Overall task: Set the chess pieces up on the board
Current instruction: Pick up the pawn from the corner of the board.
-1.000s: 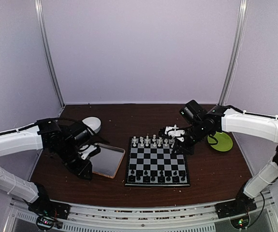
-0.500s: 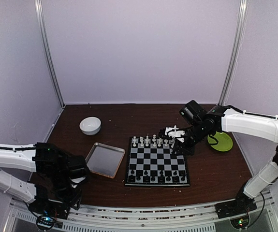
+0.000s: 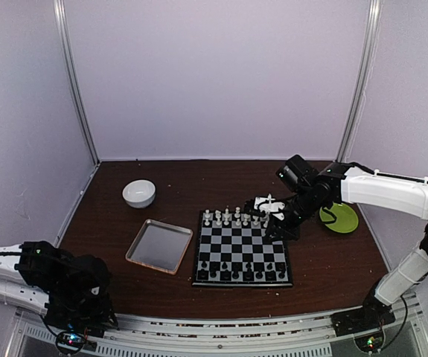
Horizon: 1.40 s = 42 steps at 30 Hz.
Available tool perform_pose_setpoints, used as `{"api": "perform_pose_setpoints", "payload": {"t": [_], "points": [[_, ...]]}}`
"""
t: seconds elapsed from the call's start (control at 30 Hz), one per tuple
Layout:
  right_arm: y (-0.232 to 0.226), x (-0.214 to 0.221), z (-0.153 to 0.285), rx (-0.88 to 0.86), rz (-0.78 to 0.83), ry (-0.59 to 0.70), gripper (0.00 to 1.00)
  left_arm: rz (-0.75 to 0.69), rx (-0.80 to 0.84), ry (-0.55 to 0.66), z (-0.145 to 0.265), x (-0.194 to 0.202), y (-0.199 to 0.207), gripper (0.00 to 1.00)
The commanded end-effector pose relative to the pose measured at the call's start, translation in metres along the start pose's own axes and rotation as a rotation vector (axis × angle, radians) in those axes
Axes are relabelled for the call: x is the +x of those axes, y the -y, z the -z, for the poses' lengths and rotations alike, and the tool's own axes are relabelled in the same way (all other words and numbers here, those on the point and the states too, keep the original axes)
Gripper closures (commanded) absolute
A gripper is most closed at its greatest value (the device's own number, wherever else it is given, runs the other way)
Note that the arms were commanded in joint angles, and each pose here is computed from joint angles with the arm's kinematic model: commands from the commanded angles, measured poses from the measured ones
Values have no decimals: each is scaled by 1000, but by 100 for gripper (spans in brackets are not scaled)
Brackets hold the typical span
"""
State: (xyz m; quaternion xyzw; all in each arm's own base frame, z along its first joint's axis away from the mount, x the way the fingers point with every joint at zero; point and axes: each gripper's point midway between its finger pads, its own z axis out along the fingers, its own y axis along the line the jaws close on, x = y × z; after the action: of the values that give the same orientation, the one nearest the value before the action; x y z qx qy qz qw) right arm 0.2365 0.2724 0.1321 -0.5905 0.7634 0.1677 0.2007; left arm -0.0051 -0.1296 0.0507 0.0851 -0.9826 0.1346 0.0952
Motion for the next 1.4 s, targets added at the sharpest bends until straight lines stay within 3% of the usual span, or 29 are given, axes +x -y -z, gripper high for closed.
{"api": "perform_pose_setpoints", "payload": {"t": [0.0,0.1,0.17,0.37,0.53,0.63,0.73,0.97,1.2,1.37], "points": [[-1,-3,8,4,13,15,77,103,-198,-33,-9,6,-53,67],[-1,-2,7,1,16,9,77,-86,-239,29,2,-7,-35,68],[-2,-1,6,-4,18,5,77,-326,-269,36,6,-15,-10,67],[-4,0,4,-22,18,-1,77,-840,-460,-136,4,-5,26,65],[-4,-1,8,-13,22,10,77,-1069,-425,-260,4,18,25,66],[-4,-2,9,-13,23,12,77,-1113,-411,-321,6,25,13,67],[-4,-1,7,-18,22,8,77,-1131,-523,-402,7,23,-11,67],[-5,0,6,-26,19,4,77,-1176,-600,-578,-5,44,-29,67],[-6,1,3,-36,18,-4,77,-1154,-700,-644,-8,50,-47,66],[-6,1,2,-42,17,-5,77,-1110,-794,-625,-11,43,-52,66]]}}
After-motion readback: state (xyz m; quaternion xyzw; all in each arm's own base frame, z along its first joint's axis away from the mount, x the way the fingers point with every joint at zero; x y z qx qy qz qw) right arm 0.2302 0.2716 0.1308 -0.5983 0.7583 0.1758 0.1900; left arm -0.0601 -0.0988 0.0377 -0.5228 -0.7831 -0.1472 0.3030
